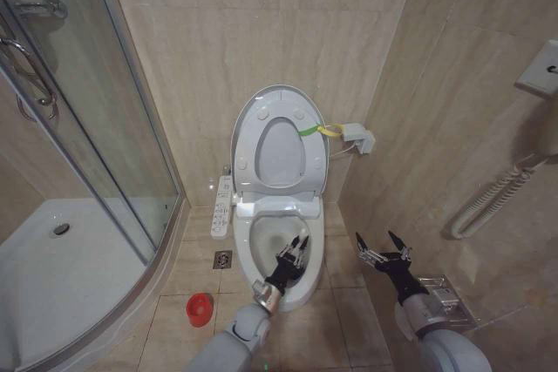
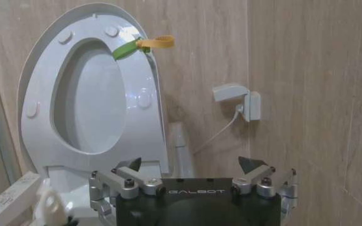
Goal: Open the toilet lid, clean the toilet bowl with a toilet brush, close the toilet lid, and flush.
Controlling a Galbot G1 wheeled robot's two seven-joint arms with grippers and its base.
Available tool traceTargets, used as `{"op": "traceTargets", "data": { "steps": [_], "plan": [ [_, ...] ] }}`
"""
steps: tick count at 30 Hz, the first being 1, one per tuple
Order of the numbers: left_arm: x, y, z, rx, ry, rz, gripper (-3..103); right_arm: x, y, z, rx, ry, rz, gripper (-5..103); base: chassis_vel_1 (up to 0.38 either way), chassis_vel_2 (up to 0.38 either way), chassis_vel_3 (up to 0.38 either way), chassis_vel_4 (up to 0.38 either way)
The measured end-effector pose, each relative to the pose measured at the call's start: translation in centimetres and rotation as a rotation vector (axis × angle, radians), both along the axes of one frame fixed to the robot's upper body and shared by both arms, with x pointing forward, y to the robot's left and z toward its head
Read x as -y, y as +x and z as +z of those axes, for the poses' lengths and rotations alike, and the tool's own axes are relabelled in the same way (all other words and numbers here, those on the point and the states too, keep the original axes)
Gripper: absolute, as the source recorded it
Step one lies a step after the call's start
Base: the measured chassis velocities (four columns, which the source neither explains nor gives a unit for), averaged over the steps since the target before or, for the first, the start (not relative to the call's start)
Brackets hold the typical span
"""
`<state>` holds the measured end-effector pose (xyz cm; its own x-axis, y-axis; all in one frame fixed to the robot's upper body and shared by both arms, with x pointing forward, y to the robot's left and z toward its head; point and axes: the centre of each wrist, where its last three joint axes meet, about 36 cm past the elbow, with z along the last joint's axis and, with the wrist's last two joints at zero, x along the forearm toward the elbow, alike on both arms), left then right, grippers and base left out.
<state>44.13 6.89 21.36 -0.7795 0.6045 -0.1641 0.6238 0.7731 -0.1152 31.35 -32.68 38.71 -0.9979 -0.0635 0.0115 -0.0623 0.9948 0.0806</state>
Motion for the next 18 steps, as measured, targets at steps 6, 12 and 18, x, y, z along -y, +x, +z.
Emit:
{"op": "traceTargets", "data": {
  "steps": [6, 12, 18],
  "plan": [
    [-3.7, 1.1, -2.4, -0.022, 0.077, 0.06, 19, 0.0, 0.0, 0.0, 0.0, 0.0, 0.0, 100, 0.0, 0.0, 0.0, 0.0],
    [-7.2, 3.4, -4.4, -0.013, 0.127, 0.111, 19, 0.0, 0.0, 0.0, 0.0, 0.0, 0.0, 100, 0.0, 0.0, 0.0, 0.0],
    [-8.1, 4.2, -4.8, -0.008, 0.136, 0.135, 19, 0.0, 0.0, 0.0, 0.0, 0.0, 0.0, 100, 0.0, 0.0, 0.0, 0.0]
  ]
}}
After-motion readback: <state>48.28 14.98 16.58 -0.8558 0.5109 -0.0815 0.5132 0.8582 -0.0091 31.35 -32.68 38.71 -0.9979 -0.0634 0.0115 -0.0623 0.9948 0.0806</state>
